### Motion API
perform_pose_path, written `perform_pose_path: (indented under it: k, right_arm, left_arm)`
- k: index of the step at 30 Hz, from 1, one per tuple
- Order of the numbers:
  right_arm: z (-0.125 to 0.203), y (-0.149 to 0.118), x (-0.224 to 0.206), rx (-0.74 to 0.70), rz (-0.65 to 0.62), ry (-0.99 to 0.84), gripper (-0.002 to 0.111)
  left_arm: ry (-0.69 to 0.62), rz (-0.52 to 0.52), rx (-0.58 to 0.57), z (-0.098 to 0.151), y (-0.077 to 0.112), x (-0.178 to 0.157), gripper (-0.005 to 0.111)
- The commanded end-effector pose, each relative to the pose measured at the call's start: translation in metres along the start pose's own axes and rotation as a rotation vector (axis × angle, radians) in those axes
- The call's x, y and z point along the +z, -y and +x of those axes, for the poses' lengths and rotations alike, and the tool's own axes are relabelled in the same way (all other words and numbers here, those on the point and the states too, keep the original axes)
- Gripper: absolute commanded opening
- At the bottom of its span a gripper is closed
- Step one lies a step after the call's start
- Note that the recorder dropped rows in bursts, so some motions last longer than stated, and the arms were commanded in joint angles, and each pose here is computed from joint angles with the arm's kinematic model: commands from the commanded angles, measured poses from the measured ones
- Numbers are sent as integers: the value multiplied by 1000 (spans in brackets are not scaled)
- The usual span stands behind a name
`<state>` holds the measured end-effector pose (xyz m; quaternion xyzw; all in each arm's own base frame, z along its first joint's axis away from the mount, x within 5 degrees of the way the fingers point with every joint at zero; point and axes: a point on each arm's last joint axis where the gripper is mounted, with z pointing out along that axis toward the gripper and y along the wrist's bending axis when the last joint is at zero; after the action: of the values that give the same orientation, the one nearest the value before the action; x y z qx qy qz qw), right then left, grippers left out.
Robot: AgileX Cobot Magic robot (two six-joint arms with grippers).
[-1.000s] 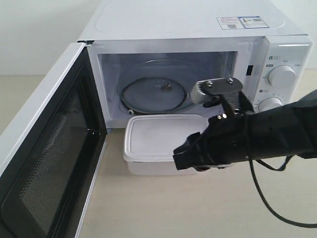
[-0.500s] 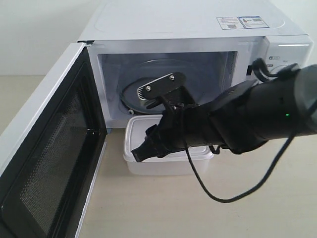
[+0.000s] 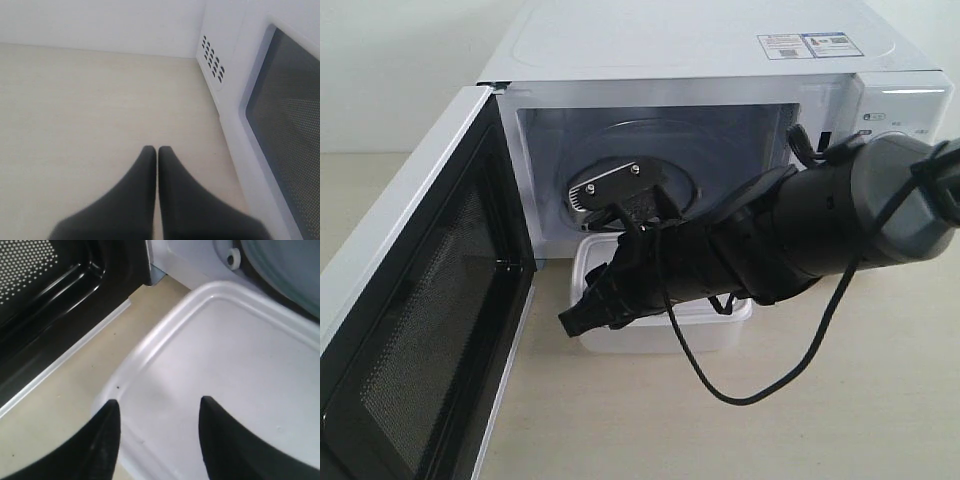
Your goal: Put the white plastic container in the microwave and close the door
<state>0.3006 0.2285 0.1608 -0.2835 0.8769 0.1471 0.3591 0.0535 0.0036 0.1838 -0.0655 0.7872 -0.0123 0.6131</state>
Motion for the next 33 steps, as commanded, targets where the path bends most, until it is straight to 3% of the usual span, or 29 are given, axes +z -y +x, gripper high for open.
perform_pose_path:
  k: [1,9,14,24,33]
  right_arm:
    - [4,4,0,2,39,-7,47]
    - [28,7,1,-15,65,-74,47]
    - [35,3,-7,-24,18,-91,47]
    - [43,3,-57,-41,5,-42,47]
    - [61,18,-94,78,16,-14,47]
  left_arm:
    - [0,0,-5,1,0,0,4]
    - [0,0,-5,1,0,0,4]
    - [0,0,-5,1,0,0,4]
    - [0,0,-5,1,0,0,4]
    - [0,0,-5,1,0,0,4]
